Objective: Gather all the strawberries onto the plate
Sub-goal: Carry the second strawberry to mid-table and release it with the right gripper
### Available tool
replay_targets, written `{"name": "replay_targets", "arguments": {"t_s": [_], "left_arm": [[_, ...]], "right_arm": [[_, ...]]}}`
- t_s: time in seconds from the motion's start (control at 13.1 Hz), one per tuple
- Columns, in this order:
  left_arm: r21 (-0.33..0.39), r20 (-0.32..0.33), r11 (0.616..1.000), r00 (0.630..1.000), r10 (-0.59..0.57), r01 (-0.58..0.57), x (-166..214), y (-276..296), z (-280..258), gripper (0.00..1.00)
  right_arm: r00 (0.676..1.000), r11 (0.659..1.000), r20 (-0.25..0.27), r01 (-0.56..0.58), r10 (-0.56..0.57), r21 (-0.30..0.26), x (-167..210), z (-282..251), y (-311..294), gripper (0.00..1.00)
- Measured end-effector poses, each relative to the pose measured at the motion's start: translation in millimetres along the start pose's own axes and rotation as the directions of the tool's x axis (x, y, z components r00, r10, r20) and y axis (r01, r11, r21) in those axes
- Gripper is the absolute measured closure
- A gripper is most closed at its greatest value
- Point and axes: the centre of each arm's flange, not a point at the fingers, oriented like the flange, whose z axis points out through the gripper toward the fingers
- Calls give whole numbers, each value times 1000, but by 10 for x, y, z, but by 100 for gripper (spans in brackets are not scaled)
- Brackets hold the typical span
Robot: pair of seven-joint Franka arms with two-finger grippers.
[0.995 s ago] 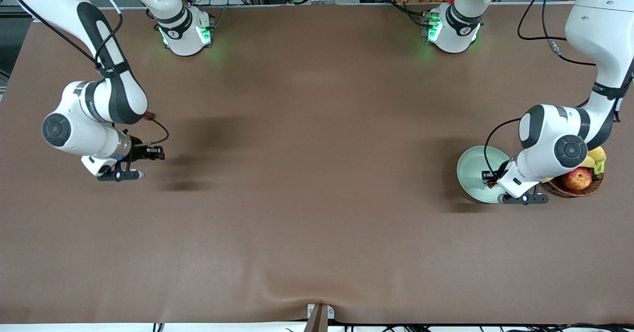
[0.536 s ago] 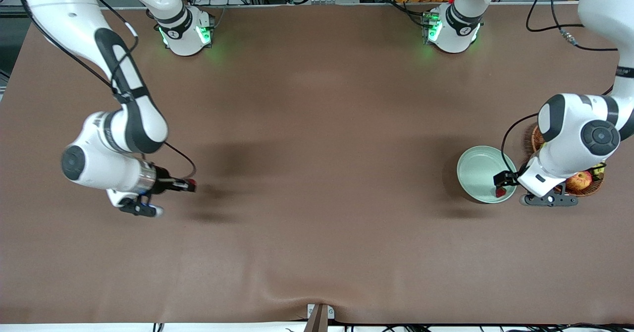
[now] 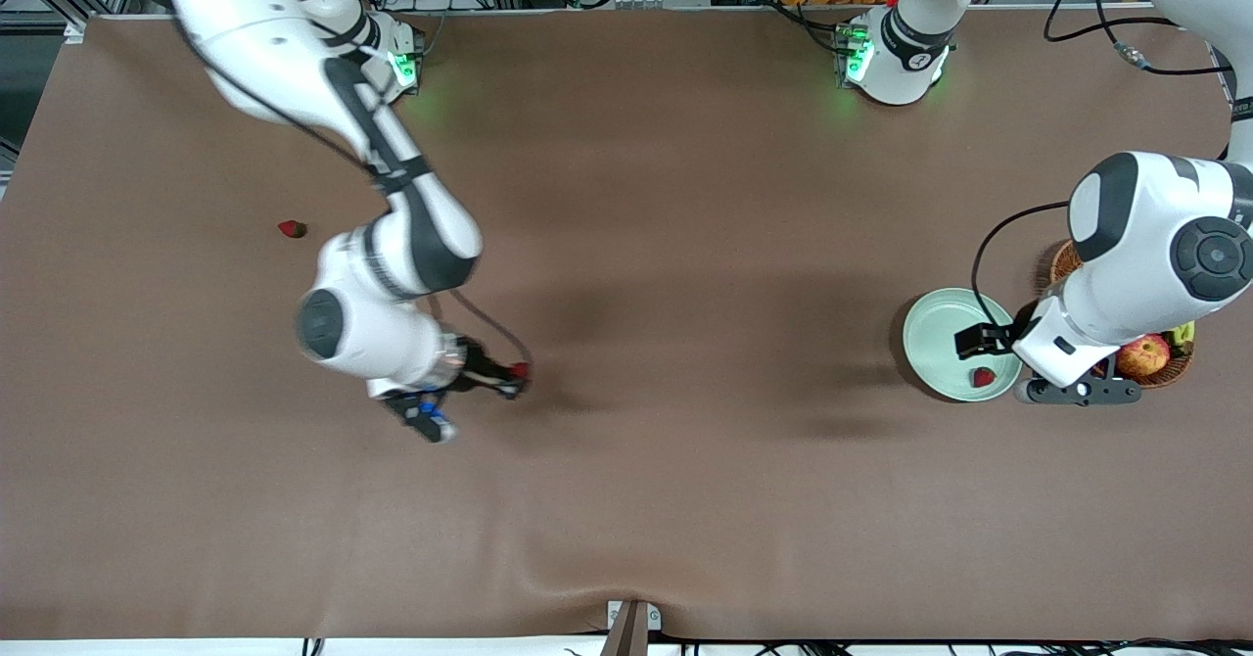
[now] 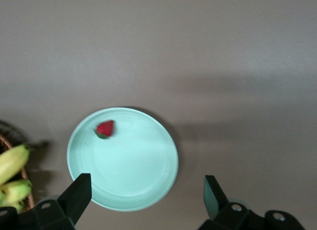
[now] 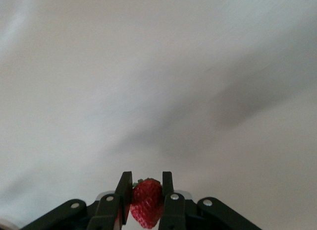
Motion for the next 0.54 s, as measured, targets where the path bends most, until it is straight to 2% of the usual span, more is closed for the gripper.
{"name": "replay_targets", "arguments": {"t_s": [0.23,0.54], "left_arm": [[-7,32,997,997,-72,72,-95,426,-120,0],[8,73,988,985,-154,154,-269,952,-57,0]], "right_arm": [[994,992,-36,-97,100,87,-504,482,-399,71],[982,966,-24,-178,185,188,-1266,965,-851,71]]}}
